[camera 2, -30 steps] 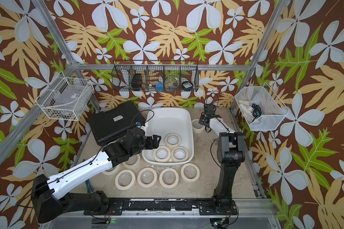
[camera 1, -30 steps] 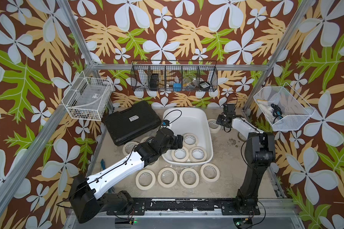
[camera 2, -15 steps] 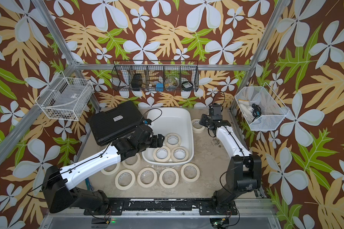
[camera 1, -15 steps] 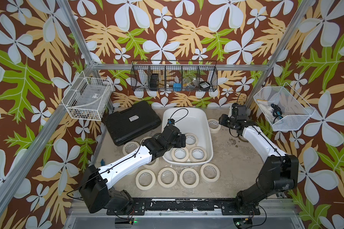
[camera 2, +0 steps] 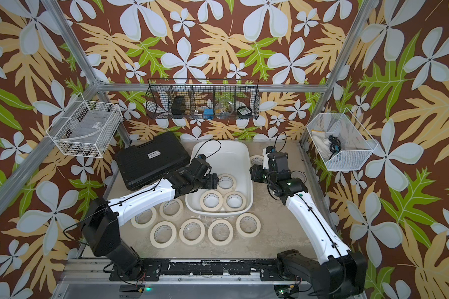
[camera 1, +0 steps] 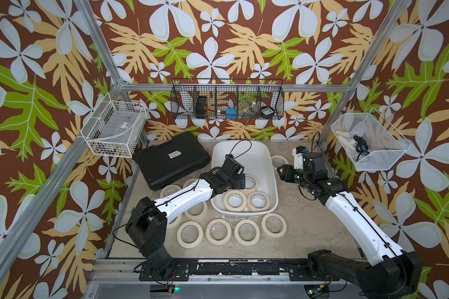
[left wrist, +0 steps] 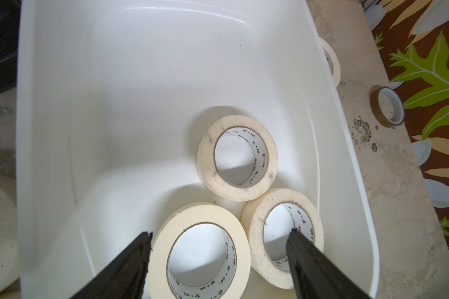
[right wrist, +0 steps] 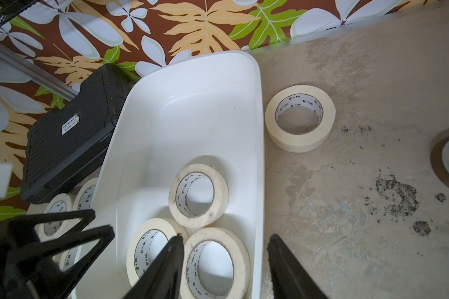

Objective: Take out the art tape in the storage box
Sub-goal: Place the art tape at the center of the board, then pick up the art tape from the storage box.

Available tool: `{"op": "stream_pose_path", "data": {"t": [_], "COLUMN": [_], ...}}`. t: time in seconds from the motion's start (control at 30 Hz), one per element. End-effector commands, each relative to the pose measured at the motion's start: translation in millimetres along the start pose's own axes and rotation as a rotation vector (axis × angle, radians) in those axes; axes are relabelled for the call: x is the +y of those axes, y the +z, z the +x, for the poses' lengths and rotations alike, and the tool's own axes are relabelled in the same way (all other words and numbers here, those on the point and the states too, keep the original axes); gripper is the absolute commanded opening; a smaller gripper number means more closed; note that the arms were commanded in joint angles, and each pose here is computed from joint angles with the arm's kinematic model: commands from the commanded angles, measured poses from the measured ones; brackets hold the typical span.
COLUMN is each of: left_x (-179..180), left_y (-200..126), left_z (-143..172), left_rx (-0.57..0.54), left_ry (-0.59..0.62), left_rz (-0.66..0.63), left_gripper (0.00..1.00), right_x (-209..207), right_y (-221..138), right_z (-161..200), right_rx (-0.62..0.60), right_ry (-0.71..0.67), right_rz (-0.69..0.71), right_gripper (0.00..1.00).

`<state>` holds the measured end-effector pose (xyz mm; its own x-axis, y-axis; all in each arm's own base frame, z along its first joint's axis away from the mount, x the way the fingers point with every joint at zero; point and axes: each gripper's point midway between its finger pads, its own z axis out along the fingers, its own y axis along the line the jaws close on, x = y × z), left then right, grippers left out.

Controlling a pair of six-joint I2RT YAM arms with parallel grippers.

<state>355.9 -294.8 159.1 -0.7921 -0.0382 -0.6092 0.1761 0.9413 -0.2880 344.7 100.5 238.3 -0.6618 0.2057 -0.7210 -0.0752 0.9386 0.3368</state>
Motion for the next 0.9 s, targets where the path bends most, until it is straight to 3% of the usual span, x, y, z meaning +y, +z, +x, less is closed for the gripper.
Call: {"op": "stream_pose_path", "data": {"t": [0.0,0.27,0.63,0.87], "left_x": [1.6,2.0,7.0,9.2], "left_y": [15.6,53.4,93.6,114.9], "left_z": [3.6,9.9,10.1,19.4], "left_rx": [0.038,0.083,0.092,0.125], "left_ry": [0.002,0.015,0.003,-0.009], "left_rz": [-0.012,-0.054,-0.086,-0.09], "left_gripper": [0.84,0.78,0.72,0.53], "right_x": [-1.1,-3.4,0.1,4.0], "right_y": [-9.2,-24.0,-39.0,-45.2], "right_z": [17.6,40.0,38.1,34.4], "right_rx": [0.035,0.071,0.081,0.073], "right_ry": [-0.011,-0.012,-0.034,-0.038], "right_rz": [-0.007,-0.022,-0.027,-0.041], "right_gripper": [0.56,0.55,0.55,0.55]}}
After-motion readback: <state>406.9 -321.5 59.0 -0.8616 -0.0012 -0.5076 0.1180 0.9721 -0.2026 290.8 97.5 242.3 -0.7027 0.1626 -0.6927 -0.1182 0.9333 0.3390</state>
